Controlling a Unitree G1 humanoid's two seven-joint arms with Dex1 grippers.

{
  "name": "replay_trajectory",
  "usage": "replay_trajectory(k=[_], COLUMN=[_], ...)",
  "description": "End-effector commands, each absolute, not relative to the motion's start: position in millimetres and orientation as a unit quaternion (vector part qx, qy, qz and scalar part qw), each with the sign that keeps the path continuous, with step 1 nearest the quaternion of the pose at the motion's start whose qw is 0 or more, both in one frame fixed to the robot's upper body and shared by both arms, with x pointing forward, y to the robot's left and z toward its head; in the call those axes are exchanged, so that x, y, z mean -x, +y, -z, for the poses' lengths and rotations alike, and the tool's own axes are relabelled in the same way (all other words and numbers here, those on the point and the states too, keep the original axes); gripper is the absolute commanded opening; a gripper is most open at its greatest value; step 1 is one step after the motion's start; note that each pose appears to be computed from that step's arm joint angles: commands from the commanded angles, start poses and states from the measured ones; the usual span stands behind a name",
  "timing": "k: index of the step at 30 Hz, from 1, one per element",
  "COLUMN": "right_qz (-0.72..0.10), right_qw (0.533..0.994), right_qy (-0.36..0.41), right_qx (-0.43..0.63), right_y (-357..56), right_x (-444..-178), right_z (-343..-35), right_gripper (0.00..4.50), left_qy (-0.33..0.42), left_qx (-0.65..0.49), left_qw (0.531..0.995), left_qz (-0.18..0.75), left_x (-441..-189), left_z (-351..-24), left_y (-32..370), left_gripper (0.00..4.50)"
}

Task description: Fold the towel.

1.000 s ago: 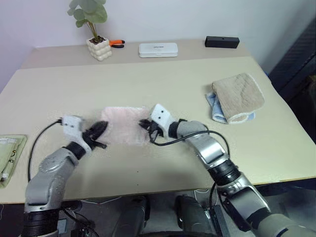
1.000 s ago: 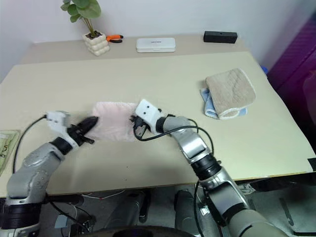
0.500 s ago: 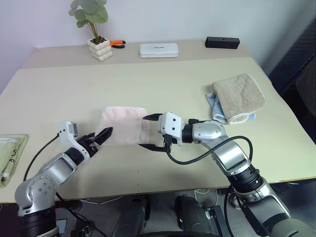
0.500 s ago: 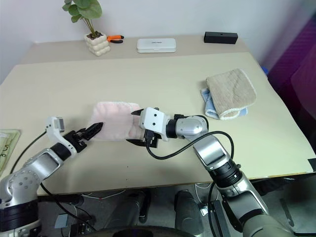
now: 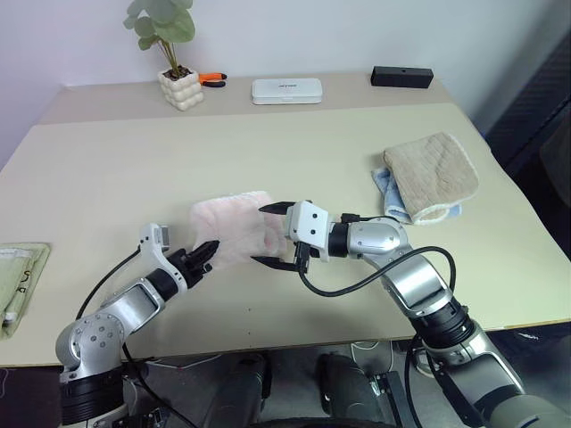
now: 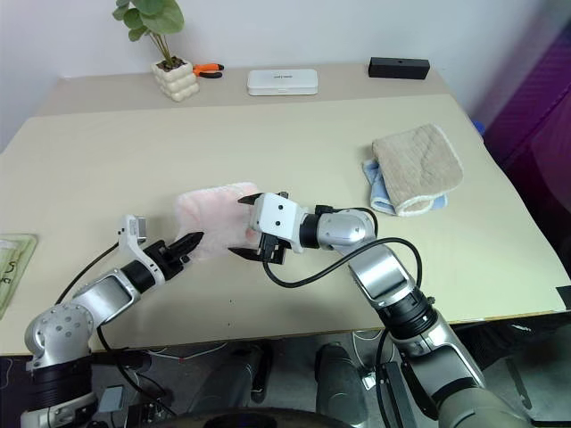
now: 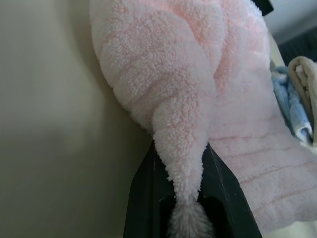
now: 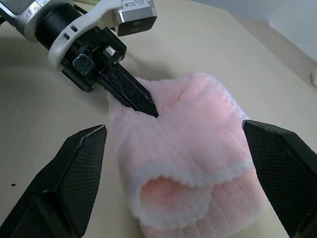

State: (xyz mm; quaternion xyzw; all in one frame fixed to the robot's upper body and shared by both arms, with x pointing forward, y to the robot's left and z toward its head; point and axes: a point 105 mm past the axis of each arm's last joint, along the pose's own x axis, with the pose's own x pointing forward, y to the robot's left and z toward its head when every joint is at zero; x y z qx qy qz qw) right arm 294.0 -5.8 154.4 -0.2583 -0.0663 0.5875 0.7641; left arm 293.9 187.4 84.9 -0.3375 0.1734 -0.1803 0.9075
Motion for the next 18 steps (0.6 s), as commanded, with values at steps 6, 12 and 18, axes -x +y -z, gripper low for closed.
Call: replay_trajectory(k=[6,12,18], right_qz=[-0.593,-0.595,-0.602], right_qw=[0.754,0.753,0.749], right_qy=[-0.101,-0.098,-0.094], right_qx=[0.264,0.263,0.261], right_y=[0.6,-1.3,-1.3], right_x=[-289.6,-289.6,-289.1], right_z=[-168.7,-166.6,-163.7], right_gripper=[4.50,4.50,4.50], left_qy=[-0.127,-0.234,-0.224], left_qx=[0.310,0.300,0.351], left_qw=[0.941,0.902,0.844], left_qz=[-0.046,-0.205,-0.338], left_x=[-308.8,-256.3,-193.3], left_z=[-196.3,-224.1,-168.6], left_y=[317.5,399.9,442.3], left_gripper=[0.05,0.05,0.05])
